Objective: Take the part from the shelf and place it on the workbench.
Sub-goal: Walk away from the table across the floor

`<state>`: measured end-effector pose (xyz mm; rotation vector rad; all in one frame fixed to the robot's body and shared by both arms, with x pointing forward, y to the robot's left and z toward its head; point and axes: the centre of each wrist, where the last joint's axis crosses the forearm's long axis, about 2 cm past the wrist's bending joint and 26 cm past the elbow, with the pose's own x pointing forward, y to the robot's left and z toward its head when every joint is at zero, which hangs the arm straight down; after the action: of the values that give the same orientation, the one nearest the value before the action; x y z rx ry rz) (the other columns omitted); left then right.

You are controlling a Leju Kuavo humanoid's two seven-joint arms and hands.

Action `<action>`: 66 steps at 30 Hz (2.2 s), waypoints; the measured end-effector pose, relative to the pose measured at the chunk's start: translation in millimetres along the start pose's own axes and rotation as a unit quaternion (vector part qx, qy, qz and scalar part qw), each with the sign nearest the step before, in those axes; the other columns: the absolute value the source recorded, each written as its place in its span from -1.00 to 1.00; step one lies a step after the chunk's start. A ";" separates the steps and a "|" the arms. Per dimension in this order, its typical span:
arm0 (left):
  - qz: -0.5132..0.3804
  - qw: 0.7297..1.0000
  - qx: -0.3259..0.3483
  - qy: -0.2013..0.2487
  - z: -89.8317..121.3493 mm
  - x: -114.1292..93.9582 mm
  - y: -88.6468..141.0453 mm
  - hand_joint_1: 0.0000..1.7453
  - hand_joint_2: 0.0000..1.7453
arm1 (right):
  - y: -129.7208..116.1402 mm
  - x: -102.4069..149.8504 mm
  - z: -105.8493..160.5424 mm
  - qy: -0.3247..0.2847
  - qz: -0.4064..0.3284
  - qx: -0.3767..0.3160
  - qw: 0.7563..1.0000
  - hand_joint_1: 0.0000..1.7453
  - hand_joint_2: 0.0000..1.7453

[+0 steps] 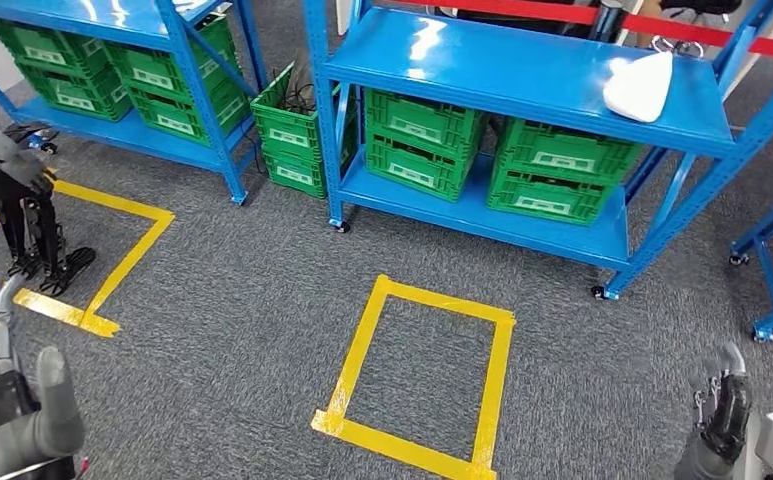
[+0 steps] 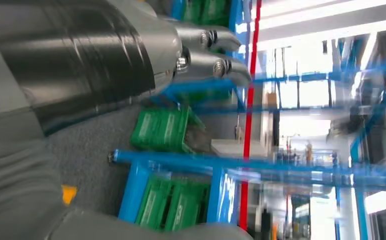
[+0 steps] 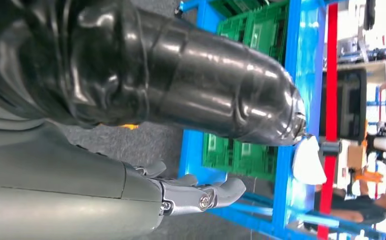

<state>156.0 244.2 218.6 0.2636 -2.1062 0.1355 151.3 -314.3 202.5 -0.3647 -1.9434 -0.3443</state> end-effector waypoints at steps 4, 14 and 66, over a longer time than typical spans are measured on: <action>0.001 1.000 0.000 -0.001 -1.2 0.3 -0.5 -1.00 -1.00 | 0.0 0.5 -0.2 0.000 0.000 -0.001 1.000 -1.00 -1.00; 0.000 1.000 -0.004 0.007 0.6 -1.6 -2.2 -1.00 -1.00 | 0.1 -0.5 0.3 0.001 0.003 0.001 1.000 -1.00 -1.00; 0.009 1.000 -0.014 -0.008 -1.2 2.5 -4.6 -1.00 -1.00 | 3.4 -5.9 -1.1 0.016 0.036 -0.006 0.999 -1.00 -1.00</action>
<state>156.8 239.7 221.3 0.2298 -2.1256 0.1143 155.8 -312.2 197.8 -0.4326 -1.8936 -0.3134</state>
